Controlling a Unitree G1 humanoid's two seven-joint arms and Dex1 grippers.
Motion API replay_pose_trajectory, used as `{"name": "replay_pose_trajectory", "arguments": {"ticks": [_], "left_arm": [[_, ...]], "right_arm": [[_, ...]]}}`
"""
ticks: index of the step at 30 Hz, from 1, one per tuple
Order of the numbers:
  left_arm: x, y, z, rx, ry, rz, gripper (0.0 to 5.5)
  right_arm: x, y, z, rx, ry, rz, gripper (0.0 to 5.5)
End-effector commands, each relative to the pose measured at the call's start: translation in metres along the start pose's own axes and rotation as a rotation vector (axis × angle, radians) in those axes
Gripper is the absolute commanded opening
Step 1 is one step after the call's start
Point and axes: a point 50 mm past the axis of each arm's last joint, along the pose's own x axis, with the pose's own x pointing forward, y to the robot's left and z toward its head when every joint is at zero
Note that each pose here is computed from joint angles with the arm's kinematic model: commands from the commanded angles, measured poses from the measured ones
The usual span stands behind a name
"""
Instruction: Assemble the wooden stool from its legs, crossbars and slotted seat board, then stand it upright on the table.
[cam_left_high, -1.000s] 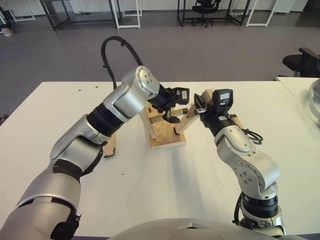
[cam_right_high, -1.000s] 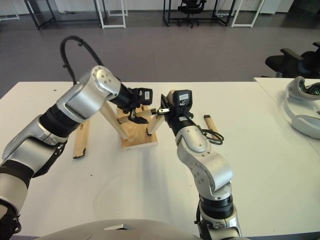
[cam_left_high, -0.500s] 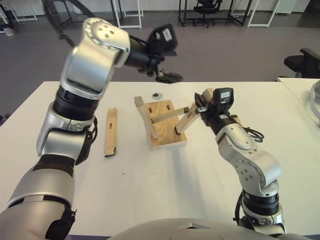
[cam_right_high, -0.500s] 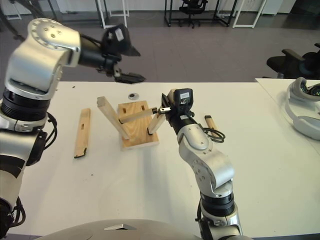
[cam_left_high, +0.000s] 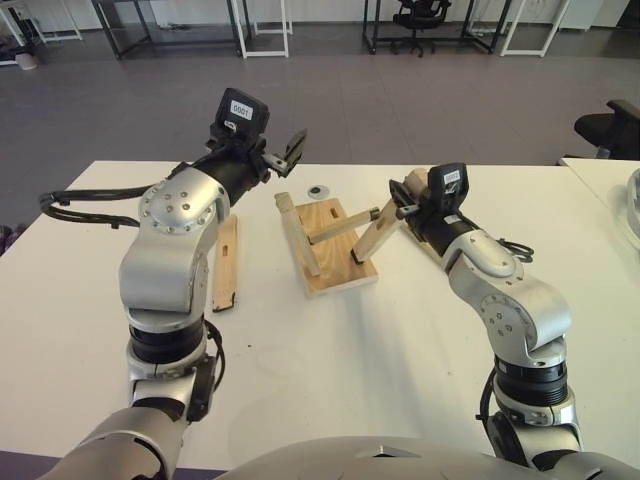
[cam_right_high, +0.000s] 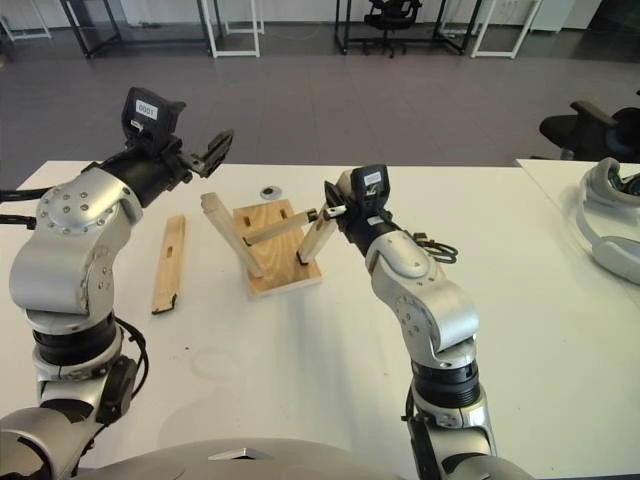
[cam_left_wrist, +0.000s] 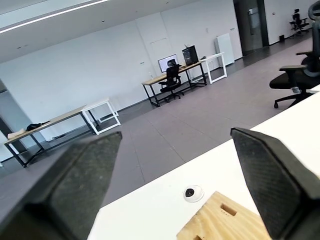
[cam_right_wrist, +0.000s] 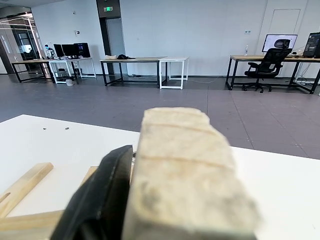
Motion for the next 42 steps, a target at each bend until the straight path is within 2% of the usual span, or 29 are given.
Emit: {"name": "replay_pose_trajectory", "arguments": {"ticks": [1,4,8,13,16,23,30,38,39,42], "left_arm": [[0.001,-0.013,-0.022,-0.039,0.092,-0.005,4.04],[-0.002,-0.017,-0.036,-0.047,0.149,-0.011,4.04],[-0.013,-0.039,-0.060,-0.008,0.211,-0.080,4.04],[-0.022,-0.063,-0.071,0.039,0.192,-0.163,4.04],[-0.026,-0.059,-0.081,0.065,0.210,-0.145,4.04],[-0.042,-0.027,-0.120,0.129,0.323,-0.050,4.04],[-0.046,-0.044,-0.138,0.163,0.346,-0.156,4.04],[-0.061,-0.037,-0.159,0.203,0.404,-0.197,4.04],[-0.059,-0.038,-0.157,0.211,0.389,-0.207,4.04],[-0.041,-0.034,-0.134,0.234,0.273,-0.186,4.04]], "right_arm": [[-0.005,-0.022,-0.050,-0.076,0.309,-0.092,1.23],[-0.004,-0.022,-0.049,-0.081,0.309,-0.087,1.23],[-0.001,-0.024,-0.047,-0.079,0.309,-0.082,1.23],[0.000,-0.030,-0.047,-0.060,0.322,-0.090,1.23],[0.001,-0.037,-0.048,-0.057,0.335,-0.103,1.23],[0.004,-0.055,-0.055,-0.073,0.375,-0.121,1.23],[0.009,-0.053,-0.050,-0.112,0.356,-0.084,1.23],[0.019,-0.066,-0.045,-0.130,0.368,-0.070,1.23],[0.019,-0.061,-0.045,-0.142,0.368,-0.035,1.65],[0.017,-0.050,-0.046,-0.125,0.356,0.026,2.24]]}}
